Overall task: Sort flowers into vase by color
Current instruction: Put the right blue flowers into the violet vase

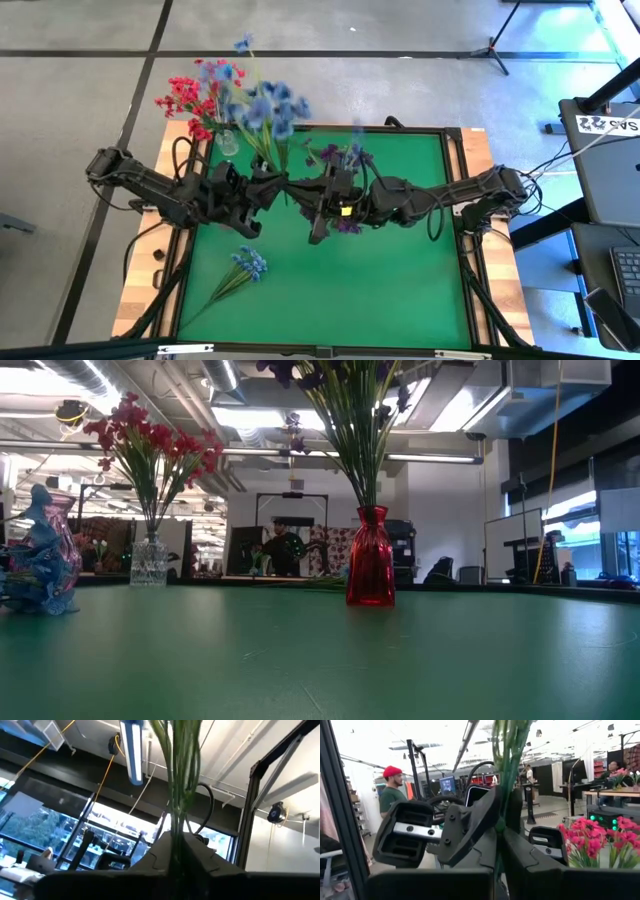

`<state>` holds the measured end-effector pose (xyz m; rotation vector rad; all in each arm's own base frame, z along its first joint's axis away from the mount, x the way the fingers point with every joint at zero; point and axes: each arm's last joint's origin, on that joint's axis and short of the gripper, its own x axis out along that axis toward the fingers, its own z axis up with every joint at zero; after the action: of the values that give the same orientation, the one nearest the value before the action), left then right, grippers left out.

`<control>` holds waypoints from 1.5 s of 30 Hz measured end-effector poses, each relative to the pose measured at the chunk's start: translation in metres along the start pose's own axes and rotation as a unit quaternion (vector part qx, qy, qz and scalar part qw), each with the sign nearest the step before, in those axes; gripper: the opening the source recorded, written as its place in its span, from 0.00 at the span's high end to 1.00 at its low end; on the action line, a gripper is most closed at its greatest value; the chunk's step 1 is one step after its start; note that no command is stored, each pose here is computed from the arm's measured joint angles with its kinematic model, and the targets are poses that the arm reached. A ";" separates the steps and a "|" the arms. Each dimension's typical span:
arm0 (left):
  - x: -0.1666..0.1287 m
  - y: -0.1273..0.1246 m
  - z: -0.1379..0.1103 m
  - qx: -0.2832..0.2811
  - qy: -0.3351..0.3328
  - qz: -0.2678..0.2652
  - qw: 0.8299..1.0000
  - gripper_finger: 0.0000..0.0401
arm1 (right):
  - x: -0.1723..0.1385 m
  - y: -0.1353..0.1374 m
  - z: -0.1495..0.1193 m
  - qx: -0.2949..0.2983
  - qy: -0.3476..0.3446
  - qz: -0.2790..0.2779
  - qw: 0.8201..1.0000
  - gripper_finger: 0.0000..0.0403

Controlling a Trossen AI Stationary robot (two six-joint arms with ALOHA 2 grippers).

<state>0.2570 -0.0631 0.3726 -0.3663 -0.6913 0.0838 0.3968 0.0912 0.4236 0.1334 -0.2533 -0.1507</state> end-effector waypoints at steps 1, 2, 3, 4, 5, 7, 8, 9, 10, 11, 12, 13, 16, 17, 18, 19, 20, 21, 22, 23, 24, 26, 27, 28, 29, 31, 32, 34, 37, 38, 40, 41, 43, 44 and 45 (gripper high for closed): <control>0.000 0.000 0.000 0.001 0.001 0.001 1.000 0.96 | 0.000 0.000 0.000 -0.001 0.004 0.000 1.000 0.95; 0.000 0.000 0.000 0.008 0.002 0.001 1.000 0.97 | 0.000 0.000 -0.001 -0.003 0.006 -0.001 1.000 0.94; 0.000 0.000 0.000 0.019 0.002 0.001 1.000 0.97 | 0.000 0.000 -0.001 -0.003 0.007 -0.002 1.000 0.93; -0.001 -0.002 0.002 0.034 0.004 0.001 0.999 0.97 | 0.000 0.000 -0.001 -0.005 0.009 -0.004 1.000 0.91; -0.002 -0.003 0.004 0.052 0.006 0.001 0.999 0.97 | 0.000 0.000 -0.001 -0.006 0.010 -0.005 1.000 0.89; -0.006 -0.008 0.008 0.096 0.021 -0.001 0.995 0.97 | 0.000 0.000 -0.004 -0.011 0.021 -0.008 1.000 0.84; -0.009 -0.012 0.011 0.118 0.034 0.001 0.992 0.97 | -0.001 -0.001 -0.005 -0.014 0.027 -0.009 0.999 0.81; -0.013 -0.015 0.015 0.142 0.049 0.007 0.989 0.97 | -0.001 -0.001 -0.006 -0.019 0.038 -0.008 0.999 0.77; -0.017 -0.019 0.022 0.164 0.063 0.010 0.984 0.97 | -0.002 -0.001 -0.008 -0.024 0.051 -0.009 0.998 0.74; -0.023 -0.023 0.030 0.182 0.075 0.015 0.980 0.97 | -0.003 -0.001 -0.010 -0.028 0.060 -0.009 0.998 0.70; -0.030 -0.027 0.039 0.191 0.081 0.017 0.978 0.97 | -0.005 0.001 -0.010 -0.032 0.071 -0.006 0.997 0.66; -0.037 -0.029 0.047 0.191 0.083 0.017 0.978 0.97 | -0.008 0.002 -0.008 -0.035 0.078 -0.007 0.996 0.63; -0.063 -0.029 0.065 0.195 0.086 0.009 0.977 0.97 | -0.015 0.005 -0.001 -0.036 0.085 -0.002 0.996 0.55; -0.073 -0.027 0.069 0.193 0.087 0.010 0.977 0.97 | -0.016 0.006 0.000 -0.035 0.087 0.000 0.996 0.53; -0.083 -0.022 0.071 0.190 0.089 0.012 0.978 0.97 | -0.017 0.007 0.000 -0.035 0.087 0.000 0.996 0.51; -0.094 -0.018 0.073 0.184 0.090 0.009 0.979 0.97 | -0.018 0.009 -0.001 -0.036 0.088 -0.002 0.995 0.50; -0.104 -0.013 0.074 0.178 0.091 0.003 0.980 0.97 | -0.019 0.010 -0.001 -0.036 0.089 -0.006 0.995 0.49; -0.114 -0.008 0.073 0.171 0.093 -0.003 0.981 0.97 | -0.019 0.012 -0.001 -0.037 0.089 -0.010 0.995 0.48; -0.124 -0.002 0.071 0.166 0.095 -0.008 0.982 0.97 | -0.020 0.013 -0.001 -0.035 0.088 -0.014 0.995 0.48; -0.134 0.004 0.068 0.162 0.098 -0.013 0.982 0.97 | -0.021 0.015 -0.001 -0.034 0.088 -0.019 0.995 0.48; -0.143 0.010 0.064 0.159 0.100 -0.016 0.982 0.97 | -0.022 0.015 -0.001 -0.030 0.089 -0.025 0.995 0.48; -0.161 0.022 0.057 0.156 0.101 -0.021 0.982 0.97 | -0.023 0.016 -0.003 -0.019 0.098 -0.037 0.994 0.48; -0.169 0.027 0.054 0.155 0.100 -0.021 0.983 0.97 | -0.023 0.015 -0.005 -0.011 0.105 -0.043 0.994 0.48; -0.176 0.034 0.051 0.153 0.098 -0.019 0.983 0.97 | -0.024 0.015 -0.007 -0.003 0.112 -0.047 0.993 0.48; -0.184 0.039 0.047 0.152 0.097 -0.017 0.983 0.97 | -0.024 0.014 -0.008 0.004 0.120 -0.054 0.991 0.48; -0.198 0.050 0.038 0.154 0.099 -0.015 0.983 0.97 | -0.025 0.012 -0.012 0.015 0.135 -0.067 0.988 0.48; -0.205 0.054 0.032 0.156 0.102 -0.016 0.982 0.97 | -0.026 0.012 -0.014 0.018 0.142 -0.073 0.987 0.48; -0.218 0.063 0.024 0.153 0.099 -0.015 0.983 0.97 | -0.027 0.011 -0.017 0.028 0.156 -0.084 0.984 0.48; -0.228 0.070 0.015 0.160 0.111 -0.011 0.981 0.97 | -0.029 0.010 -0.023 0.039 0.182 -0.093 0.978 0.48; -0.229 0.071 0.013 0.166 0.124 -0.015 0.978 0.97 | -0.030 0.009 -0.024 0.044 0.189 -0.097 0.976 0.48; -0.232 0.072 0.011 0.176 0.138 -0.020 0.974 0.97 | -0.031 0.008 -0.027 0.048 0.202 -0.104 0.973 0.48; -0.233 0.073 0.010 0.179 0.143 -0.021 0.973 0.97 | -0.032 0.008 -0.029 0.052 0.208 -0.108 0.971 0.48; -0.235 0.074 0.008 0.184 0.157 -0.018 0.970 0.97 | -0.033 0.007 -0.031 0.052 0.219 -0.112 0.968 0.48; -0.236 0.075 0.007 0.184 0.164 -0.013 0.969 0.97 | -0.034 0.007 -0.032 0.054 0.222 -0.115 0.967 0.48; -0.237 0.076 0.006 0.185 0.172 -0.007 0.968 0.97 | -0.034 0.007 -0.032 0.056 0.224 -0.117 0.966 0.48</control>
<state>0.0739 -0.0370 0.2055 -0.0126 -0.3233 0.1295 0.3735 0.1068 0.3856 0.3042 0.2086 -0.3348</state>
